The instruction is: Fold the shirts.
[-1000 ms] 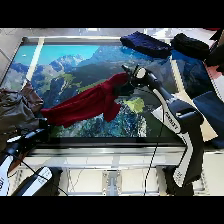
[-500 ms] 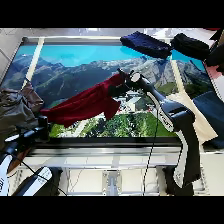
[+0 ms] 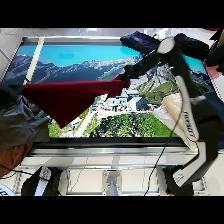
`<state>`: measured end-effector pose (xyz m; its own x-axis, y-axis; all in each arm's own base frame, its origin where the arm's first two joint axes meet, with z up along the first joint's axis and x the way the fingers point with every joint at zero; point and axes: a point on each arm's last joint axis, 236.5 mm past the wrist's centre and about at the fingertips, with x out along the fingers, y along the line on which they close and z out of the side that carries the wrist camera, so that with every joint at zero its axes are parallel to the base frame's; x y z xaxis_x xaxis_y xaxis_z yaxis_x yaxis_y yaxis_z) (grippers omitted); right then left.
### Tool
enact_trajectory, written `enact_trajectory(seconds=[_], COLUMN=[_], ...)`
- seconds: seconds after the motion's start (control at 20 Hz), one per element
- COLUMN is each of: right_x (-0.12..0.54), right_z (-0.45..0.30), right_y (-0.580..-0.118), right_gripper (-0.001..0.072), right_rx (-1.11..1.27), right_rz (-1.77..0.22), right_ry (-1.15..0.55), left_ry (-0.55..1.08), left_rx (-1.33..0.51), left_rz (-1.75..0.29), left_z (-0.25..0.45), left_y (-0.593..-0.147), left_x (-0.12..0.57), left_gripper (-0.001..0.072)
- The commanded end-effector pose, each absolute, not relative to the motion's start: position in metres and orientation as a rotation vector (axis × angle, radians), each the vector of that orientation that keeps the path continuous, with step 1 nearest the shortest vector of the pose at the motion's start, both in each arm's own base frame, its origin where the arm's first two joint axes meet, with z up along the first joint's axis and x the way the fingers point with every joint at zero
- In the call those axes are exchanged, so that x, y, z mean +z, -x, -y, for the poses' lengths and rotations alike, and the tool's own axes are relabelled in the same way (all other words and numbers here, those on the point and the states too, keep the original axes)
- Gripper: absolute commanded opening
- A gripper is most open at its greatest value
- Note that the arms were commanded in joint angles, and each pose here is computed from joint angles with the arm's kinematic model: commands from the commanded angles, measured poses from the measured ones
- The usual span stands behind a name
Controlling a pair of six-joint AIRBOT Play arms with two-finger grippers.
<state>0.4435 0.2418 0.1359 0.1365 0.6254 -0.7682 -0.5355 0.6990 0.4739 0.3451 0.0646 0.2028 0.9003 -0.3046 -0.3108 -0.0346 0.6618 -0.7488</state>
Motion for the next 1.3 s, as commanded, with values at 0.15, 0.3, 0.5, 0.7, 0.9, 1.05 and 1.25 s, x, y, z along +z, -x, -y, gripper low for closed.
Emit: enact_trajectory(seconds=[0.15,0.3,0.5,0.7,0.9,1.05,1.25], right_x=[0.284,0.34,0.368,0.351,0.265,0.162,0.06], right_z=[-0.204,-0.195,-0.184,-0.142,-0.134,-0.157,-0.198], right_y=[-0.324,-0.29,-0.29,-0.376,-0.485,-0.552,-0.609], right_gripper=[0.0022,0.0022,0.0021,0.0018,0.0017,0.0019,0.0036], right_rx=[0.869,0.825,0.758,0.481,0.409,0.451,0.476], right_rz=[-0.95,-0.777,-0.656,-0.591,-0.688,-0.814,-0.844], right_ry=[0.08,0.052,0.046,0.117,0.037,-0.106,-0.307], left_ry=[0.499,0.388,0.224,0.176,0.234,0.203,0.322], left_rx=[-0.259,-0.345,-0.132,0.072,-0.023,-0.027,0.042], left_rz=[-0.35,-0.367,-0.389,-0.576,-0.772,-0.839,-0.806], left_z=[-0.028,0.009,-0.025,-0.085,-0.075,-0.069,-0.066], left_y=[-0.305,-0.301,-0.31,-0.341,-0.406,-0.467,-0.536], left_x=[0.332,0.348,0.345,0.286,0.202,0.135,0.063], left_gripper=[0.001,0.0009,0.0008,0.0008,0.0009,0.0009,0.0026])
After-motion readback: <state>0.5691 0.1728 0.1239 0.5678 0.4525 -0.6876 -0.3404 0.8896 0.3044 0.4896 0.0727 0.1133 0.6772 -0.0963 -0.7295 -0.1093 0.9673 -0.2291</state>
